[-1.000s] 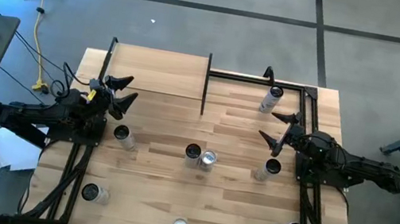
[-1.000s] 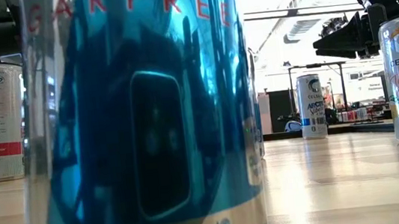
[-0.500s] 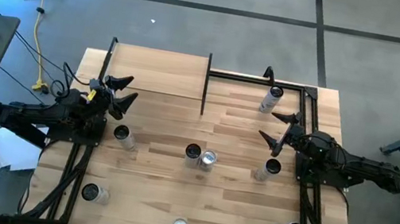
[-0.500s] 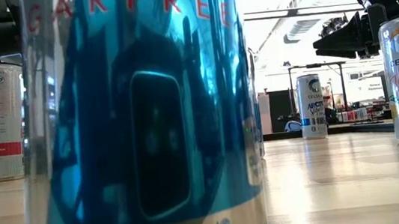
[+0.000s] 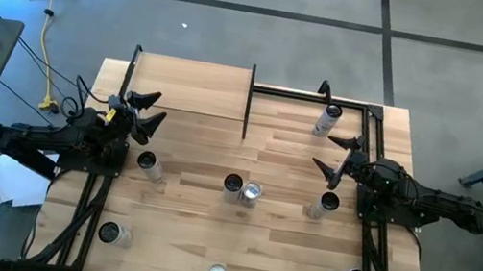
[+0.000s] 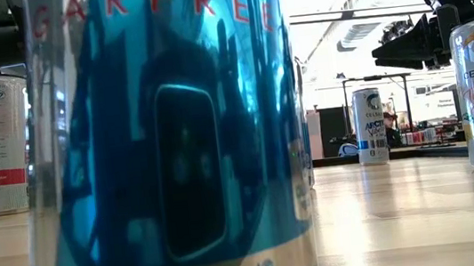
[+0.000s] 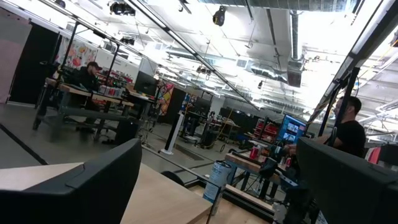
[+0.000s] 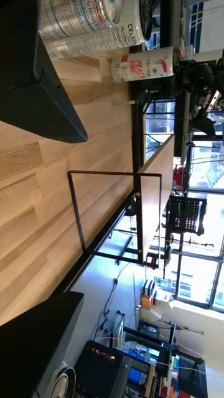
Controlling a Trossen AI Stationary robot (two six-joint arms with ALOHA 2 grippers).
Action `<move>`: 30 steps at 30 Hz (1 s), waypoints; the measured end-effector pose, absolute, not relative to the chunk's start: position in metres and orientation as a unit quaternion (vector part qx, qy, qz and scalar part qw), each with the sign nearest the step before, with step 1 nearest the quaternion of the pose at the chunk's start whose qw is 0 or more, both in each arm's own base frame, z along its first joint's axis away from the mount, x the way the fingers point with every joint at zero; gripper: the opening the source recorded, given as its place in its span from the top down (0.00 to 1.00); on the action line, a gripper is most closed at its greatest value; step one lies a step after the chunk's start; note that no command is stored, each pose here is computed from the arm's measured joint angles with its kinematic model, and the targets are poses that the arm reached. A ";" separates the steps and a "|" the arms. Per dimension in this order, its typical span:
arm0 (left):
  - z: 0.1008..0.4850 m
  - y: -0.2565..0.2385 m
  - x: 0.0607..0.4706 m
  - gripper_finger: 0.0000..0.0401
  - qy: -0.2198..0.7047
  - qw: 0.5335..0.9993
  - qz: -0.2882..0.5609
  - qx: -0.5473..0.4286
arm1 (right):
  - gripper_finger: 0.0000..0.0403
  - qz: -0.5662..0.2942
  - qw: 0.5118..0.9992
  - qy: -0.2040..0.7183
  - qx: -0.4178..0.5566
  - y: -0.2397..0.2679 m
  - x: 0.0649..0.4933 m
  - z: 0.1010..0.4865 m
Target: Place canned beverage on shelf
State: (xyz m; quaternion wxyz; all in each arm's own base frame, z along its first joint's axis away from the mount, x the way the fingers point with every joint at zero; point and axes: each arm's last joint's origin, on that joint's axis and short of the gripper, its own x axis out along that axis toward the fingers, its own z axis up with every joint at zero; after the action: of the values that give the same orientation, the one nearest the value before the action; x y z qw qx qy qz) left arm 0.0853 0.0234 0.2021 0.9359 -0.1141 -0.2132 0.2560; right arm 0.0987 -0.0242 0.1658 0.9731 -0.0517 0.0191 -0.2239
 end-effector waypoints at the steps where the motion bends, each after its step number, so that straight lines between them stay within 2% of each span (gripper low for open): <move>1: 0.202 0.023 0.085 0.00 -0.213 0.936 0.256 -0.114 | 0.01 -0.224 0.973 0.015 -0.051 -0.024 0.099 0.167; 4: 0.202 0.023 0.085 0.00 -0.213 0.936 0.256 -0.114 | 0.01 -0.225 0.974 0.000 -0.030 -0.024 0.099 0.169; 13: 0.202 0.023 0.085 0.00 -0.213 0.936 0.256 -0.114 | 0.01 -0.242 0.960 -0.045 0.132 -0.025 0.098 0.169; 16: 0.202 0.023 0.085 0.00 -0.213 0.936 0.256 -0.114 | 0.01 -0.275 0.943 -0.061 0.178 -0.027 0.097 0.169; 21: 0.202 0.023 0.085 0.00 -0.213 0.936 0.256 -0.114 | 0.01 -0.362 0.907 -0.085 0.195 -0.032 0.094 0.169; 25: 0.202 0.023 0.085 0.00 -0.213 0.936 0.256 -0.114 | 0.01 -0.350 0.900 -0.104 0.237 -0.031 0.094 0.170; 30: 0.202 0.023 0.085 0.00 -0.213 0.936 0.256 -0.114 | 0.01 -0.293 0.899 -0.164 0.282 -0.029 0.094 0.183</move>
State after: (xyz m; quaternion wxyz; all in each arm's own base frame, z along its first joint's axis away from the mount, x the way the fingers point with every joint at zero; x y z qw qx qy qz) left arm 0.0852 0.0234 0.2022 0.9359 -0.1141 -0.2134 0.2560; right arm 0.0941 -0.0293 0.1825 0.8985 0.2825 -0.1637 -0.2933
